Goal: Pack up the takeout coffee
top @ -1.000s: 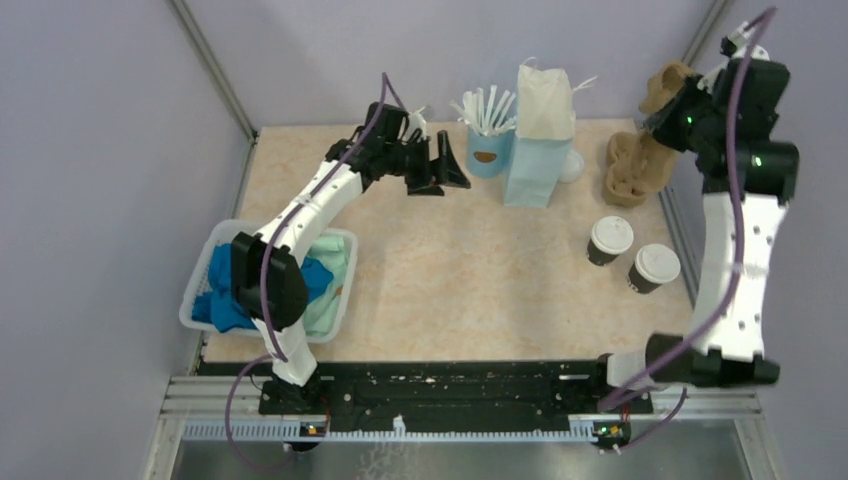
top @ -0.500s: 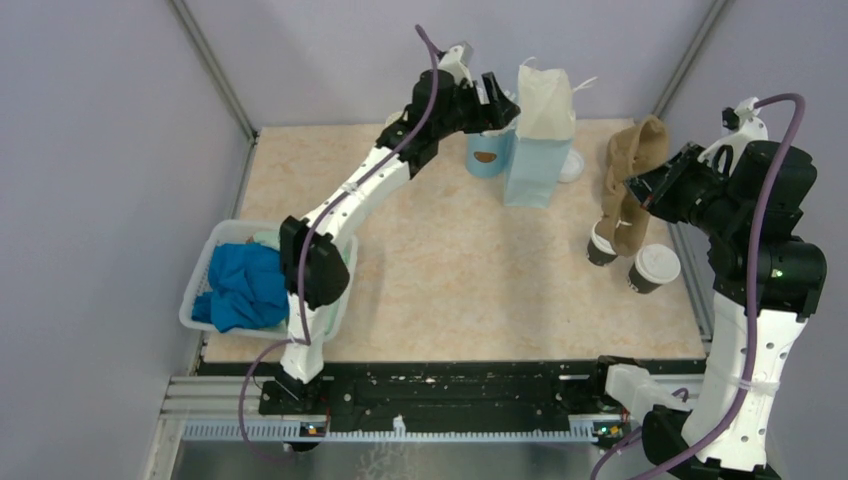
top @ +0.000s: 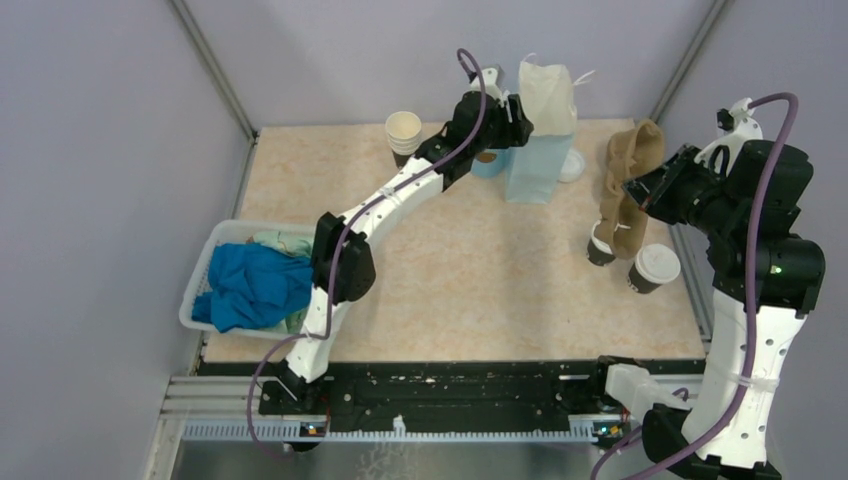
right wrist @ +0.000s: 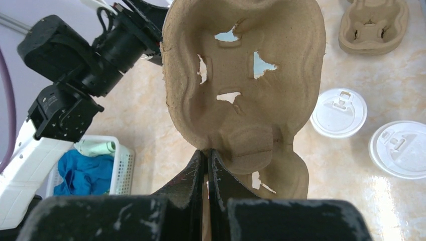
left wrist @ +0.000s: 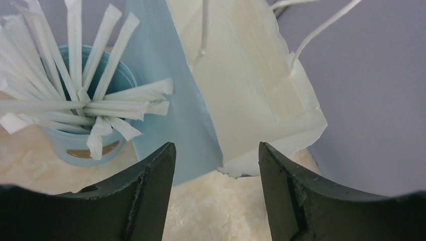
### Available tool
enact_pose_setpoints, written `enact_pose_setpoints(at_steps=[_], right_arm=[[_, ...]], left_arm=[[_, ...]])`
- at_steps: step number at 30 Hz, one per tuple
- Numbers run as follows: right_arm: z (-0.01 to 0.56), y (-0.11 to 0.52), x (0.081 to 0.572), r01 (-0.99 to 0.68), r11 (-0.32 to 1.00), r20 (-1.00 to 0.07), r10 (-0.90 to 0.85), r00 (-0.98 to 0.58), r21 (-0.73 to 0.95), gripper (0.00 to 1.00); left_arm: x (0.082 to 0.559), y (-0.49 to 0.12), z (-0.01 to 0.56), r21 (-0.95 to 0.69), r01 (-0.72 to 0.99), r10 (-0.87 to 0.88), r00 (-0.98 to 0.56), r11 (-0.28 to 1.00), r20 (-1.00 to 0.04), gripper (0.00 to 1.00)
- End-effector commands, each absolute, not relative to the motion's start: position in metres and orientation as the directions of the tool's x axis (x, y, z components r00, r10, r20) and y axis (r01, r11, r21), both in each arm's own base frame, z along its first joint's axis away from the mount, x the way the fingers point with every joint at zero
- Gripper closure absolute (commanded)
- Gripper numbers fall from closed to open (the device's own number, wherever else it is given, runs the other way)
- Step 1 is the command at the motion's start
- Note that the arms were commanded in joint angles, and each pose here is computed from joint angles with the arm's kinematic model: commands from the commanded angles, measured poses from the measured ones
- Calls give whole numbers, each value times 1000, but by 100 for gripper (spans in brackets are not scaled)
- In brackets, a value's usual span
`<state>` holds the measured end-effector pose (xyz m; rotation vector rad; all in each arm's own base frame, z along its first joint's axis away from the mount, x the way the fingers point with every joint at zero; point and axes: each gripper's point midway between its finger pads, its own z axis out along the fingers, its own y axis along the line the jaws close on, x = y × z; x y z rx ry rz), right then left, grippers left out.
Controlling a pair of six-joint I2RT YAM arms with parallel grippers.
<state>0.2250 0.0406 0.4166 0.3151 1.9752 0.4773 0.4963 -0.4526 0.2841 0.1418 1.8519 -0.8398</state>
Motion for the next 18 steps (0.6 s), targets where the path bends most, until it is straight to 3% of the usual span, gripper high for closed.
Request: enact_pose_setpoints(at_steps=[1, 6, 18], right_arm=[[419, 41, 229, -12, 893, -812, 403, -423, 450, 100], [416, 42, 232, -15, 892, -808, 402, -431, 452, 100], [415, 41, 233, -13, 891, -806, 405, -431, 454, 100]], left_arm=[[516, -444, 333, -488, 466, -377, -316, 738, -871, 33], [517, -452, 333, -509, 480, -394, -326, 714, -859, 31], [520, -458, 329, -477, 494, -361, -316, 727, -877, 65]])
